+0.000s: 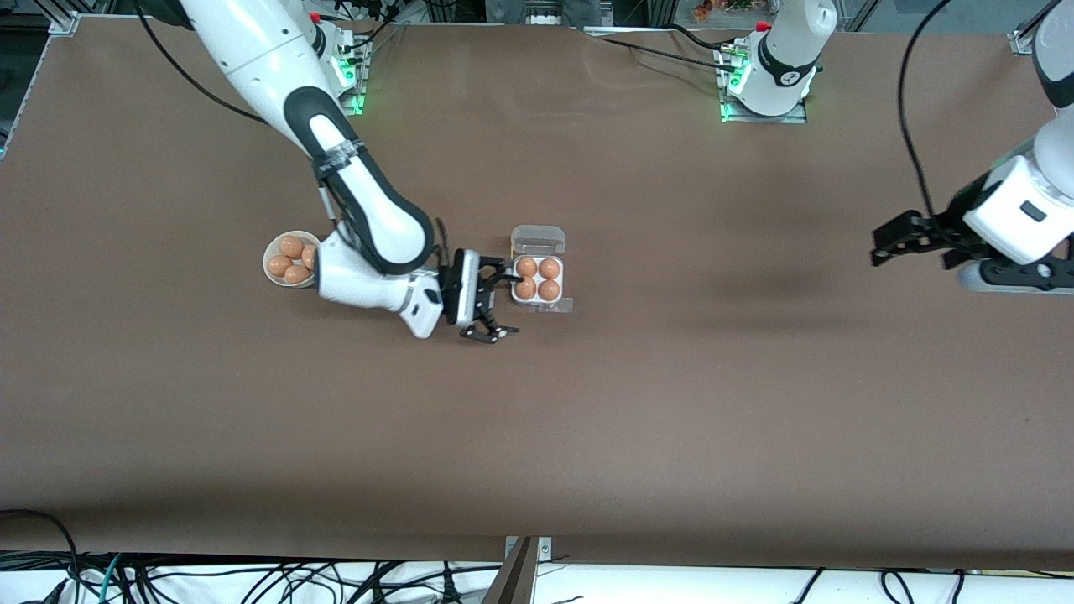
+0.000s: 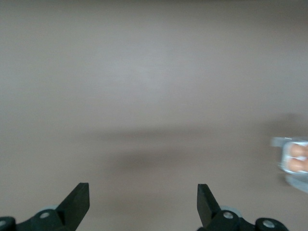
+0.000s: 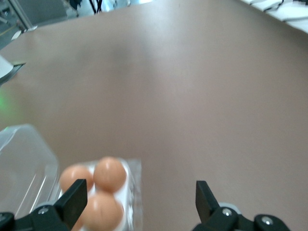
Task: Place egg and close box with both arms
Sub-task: 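Open the right gripper and withdraw while the left gripper reaches the box, then push the clear box lid shut over the eggs with the left gripper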
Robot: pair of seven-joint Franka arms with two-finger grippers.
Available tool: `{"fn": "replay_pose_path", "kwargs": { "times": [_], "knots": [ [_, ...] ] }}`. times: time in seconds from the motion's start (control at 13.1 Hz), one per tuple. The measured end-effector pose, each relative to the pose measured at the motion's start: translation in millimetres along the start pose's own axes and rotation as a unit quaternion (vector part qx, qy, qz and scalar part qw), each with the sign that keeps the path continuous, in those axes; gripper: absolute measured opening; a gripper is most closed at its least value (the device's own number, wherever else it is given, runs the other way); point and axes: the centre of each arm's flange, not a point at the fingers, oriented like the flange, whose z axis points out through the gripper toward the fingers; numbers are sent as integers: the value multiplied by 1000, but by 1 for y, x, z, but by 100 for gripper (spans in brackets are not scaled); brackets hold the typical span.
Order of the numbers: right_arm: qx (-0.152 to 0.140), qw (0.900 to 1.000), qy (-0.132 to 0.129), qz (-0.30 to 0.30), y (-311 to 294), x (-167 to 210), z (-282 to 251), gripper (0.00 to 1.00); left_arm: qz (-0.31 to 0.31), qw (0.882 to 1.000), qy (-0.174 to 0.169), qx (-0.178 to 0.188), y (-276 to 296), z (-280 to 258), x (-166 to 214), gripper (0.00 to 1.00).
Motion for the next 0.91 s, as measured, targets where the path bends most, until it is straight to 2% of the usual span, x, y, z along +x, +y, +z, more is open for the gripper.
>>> {"fn": "replay_pose_path", "kwargs": {
  "times": [0.08, 0.23, 0.38, 0.46, 0.53, 0.61, 0.69, 0.76, 0.91],
  "knots": [
    [3, 999, -33, 17, 13, 3, -34, 100, -11, 999, -10, -33, 22, 3, -3, 92],
    [11, 991, -100, 86, 22, 11, -100, 100, -53, 994, -61, -72, 64, 16, -14, 69],
    [-9, 969, -172, 176, 23, 14, -166, 100, -84, 988, -105, -75, 115, 38, -25, 43],
    [-26, 952, -204, 225, 21, 14, -196, 100, -94, 985, -124, -69, 143, 52, -31, 31],
    [-55, 931, -239, 270, 19, 14, -225, 100, -107, 982, -142, -61, 172, 68, -38, 20],
    [-92, 905, -272, 314, 16, 15, -253, 100, -122, 978, -160, -48, 199, 85, -46, 17],
    [-134, 874, -297, 361, 12, 17, -277, 100, -137, 974, -179, -33, 227, 105, -56, 17],
    [-177, 842, -302, 411, 7, 22, -299, 100, -147, 970, -195, -16, 255, 126, -67, 17],
    [-250, 773, -271, 517, -4, 39, -331, 100, -156, 964, -214, 4, 295, 158, -82, 17]
  ]
}}
